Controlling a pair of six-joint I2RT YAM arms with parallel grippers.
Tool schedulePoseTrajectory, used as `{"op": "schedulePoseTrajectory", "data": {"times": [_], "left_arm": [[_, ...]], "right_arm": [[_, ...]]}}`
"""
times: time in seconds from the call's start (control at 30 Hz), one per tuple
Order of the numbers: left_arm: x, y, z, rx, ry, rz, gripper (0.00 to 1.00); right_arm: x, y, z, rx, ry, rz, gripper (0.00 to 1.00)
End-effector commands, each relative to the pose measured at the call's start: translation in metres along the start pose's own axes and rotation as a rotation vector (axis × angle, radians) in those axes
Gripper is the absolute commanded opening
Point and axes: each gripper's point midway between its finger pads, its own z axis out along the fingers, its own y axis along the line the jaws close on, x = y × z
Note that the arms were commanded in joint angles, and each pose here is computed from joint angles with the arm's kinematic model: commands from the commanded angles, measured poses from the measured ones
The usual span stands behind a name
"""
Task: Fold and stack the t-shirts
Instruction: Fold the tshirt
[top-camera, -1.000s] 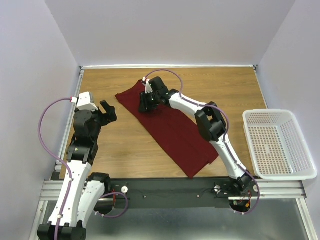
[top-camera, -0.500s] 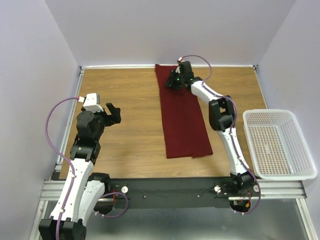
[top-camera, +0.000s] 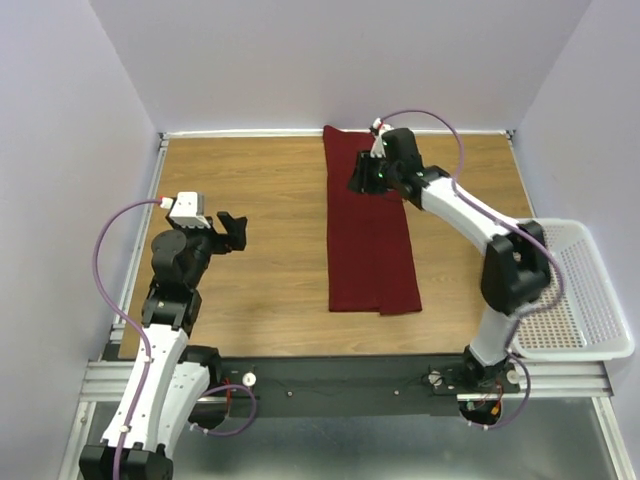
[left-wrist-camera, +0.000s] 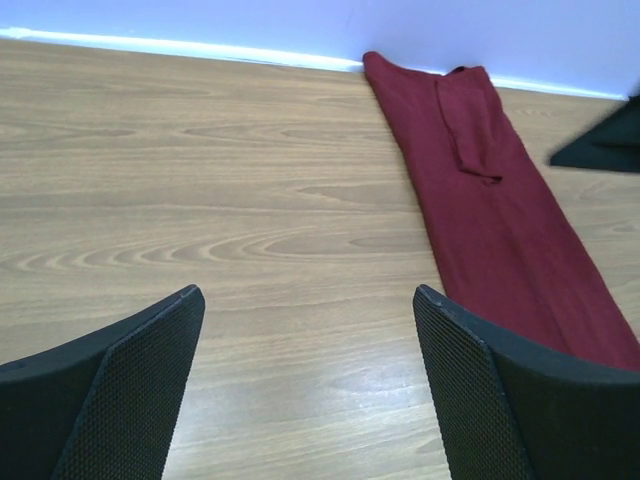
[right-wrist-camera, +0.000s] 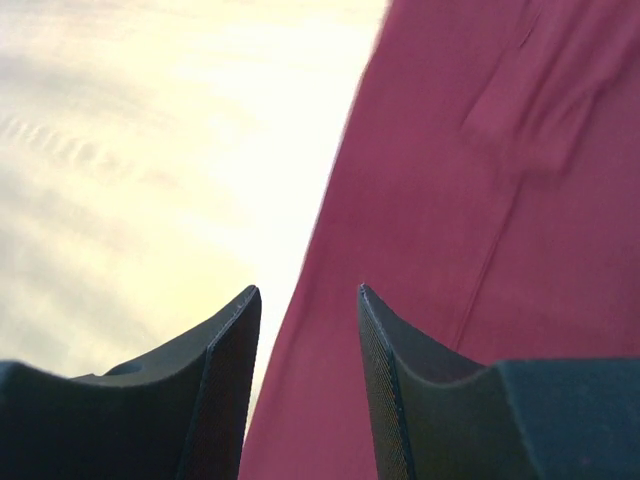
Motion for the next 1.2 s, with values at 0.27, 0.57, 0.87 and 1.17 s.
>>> {"op": "schedulePoseTrajectory", "data": {"times": [0.27,0.57,0.87,1.17], "left_arm": [[-0.013,-0.012,-0.011,0.045,-0.073,-0.061,0.99],[0.01,-0.022,-0.013,0.047,0.065,-0.097,0.98],[0.034,-0.047,-0.009,0.094,0.209,-0.246,0.98],[0.074,-0.071,-0.006,0.136,0.367,-0.292,0.98]], "right_arm": [[0.195,0.047,-0.095,0.036,0.338,-0.119,0.47],[0.234,0.025,-0.134,0.073,0.372,-0.05,0.47],[0.222,0.075,-0.106,-0.02,0.388,-0.105,0.47],[0.262,0.103,-0.069,-0.042,0.525,-0.155,0.4]]}}
